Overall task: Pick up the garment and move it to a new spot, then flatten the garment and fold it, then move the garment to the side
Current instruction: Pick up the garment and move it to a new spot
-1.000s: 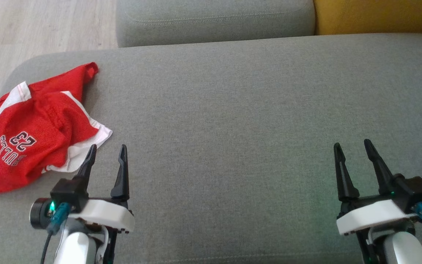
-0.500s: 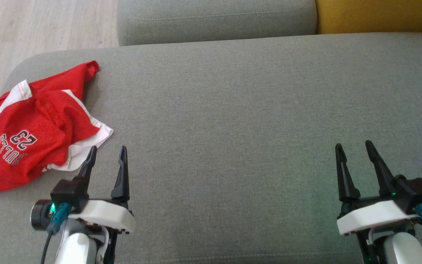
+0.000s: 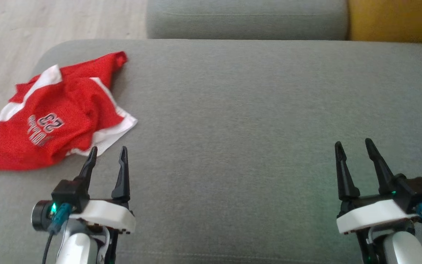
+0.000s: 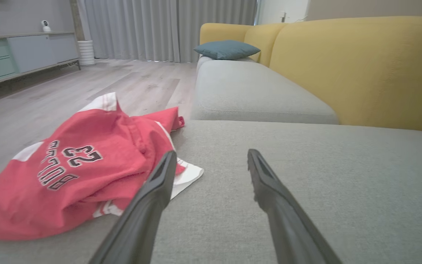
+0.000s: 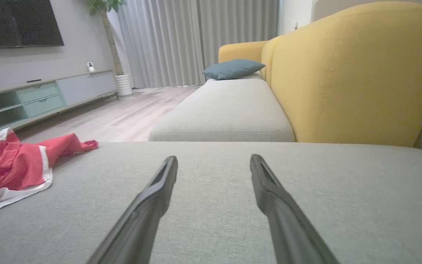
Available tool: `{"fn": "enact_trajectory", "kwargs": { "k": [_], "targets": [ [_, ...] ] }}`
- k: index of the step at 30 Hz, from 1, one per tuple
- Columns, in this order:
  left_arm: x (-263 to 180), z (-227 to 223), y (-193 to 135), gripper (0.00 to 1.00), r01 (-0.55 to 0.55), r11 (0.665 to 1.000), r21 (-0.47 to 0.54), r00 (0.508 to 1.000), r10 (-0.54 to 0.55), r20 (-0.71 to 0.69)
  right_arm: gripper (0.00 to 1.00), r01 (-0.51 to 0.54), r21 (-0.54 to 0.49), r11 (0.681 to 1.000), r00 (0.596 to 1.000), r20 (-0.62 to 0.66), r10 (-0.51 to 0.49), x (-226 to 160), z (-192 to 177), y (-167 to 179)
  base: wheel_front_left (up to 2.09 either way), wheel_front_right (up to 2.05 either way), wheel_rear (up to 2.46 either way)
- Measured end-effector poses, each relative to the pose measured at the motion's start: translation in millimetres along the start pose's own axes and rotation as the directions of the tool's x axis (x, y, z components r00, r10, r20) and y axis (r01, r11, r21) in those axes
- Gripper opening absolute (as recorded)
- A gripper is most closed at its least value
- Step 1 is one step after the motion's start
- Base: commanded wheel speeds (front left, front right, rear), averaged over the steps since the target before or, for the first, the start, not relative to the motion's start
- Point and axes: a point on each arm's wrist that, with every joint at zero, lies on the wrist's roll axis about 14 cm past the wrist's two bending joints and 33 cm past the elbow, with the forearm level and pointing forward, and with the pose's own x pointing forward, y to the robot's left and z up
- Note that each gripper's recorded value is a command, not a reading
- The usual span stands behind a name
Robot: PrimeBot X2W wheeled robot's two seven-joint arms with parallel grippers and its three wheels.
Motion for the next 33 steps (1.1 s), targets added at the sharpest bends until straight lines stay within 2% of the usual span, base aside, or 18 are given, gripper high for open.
{"fn": "enact_trajectory", "kwargs": {
  "k": [11,18,24,33],
  "targets": [
    [-28,4,47,1.00,-0.155,0.988,0.011,0.988,0.155,0.006,1.00,-0.170,0.004,0.985,0.985,-0.001,0.170,26,0,54,0.00,0.00,0.00],
    [-50,7,79,1.00,-0.263,0.965,0.016,0.965,0.263,0.014,1.00,-0.258,0.009,0.966,0.966,-0.006,0.258,38,-1,85,0.00,0.00,0.00],
    [-61,9,91,1.00,-0.306,0.952,0.019,0.952,0.305,0.018,1.00,-0.298,0.014,0.954,0.954,-0.012,0.298,43,-4,99,0.00,0.00,0.00],
    [-60,8,94,1.00,-0.320,0.947,0.018,0.947,0.320,0.014,1.00,-0.305,0.020,0.952,0.952,-0.023,0.305,45,-8,100,0.00,0.00,0.00]
  ]
}}
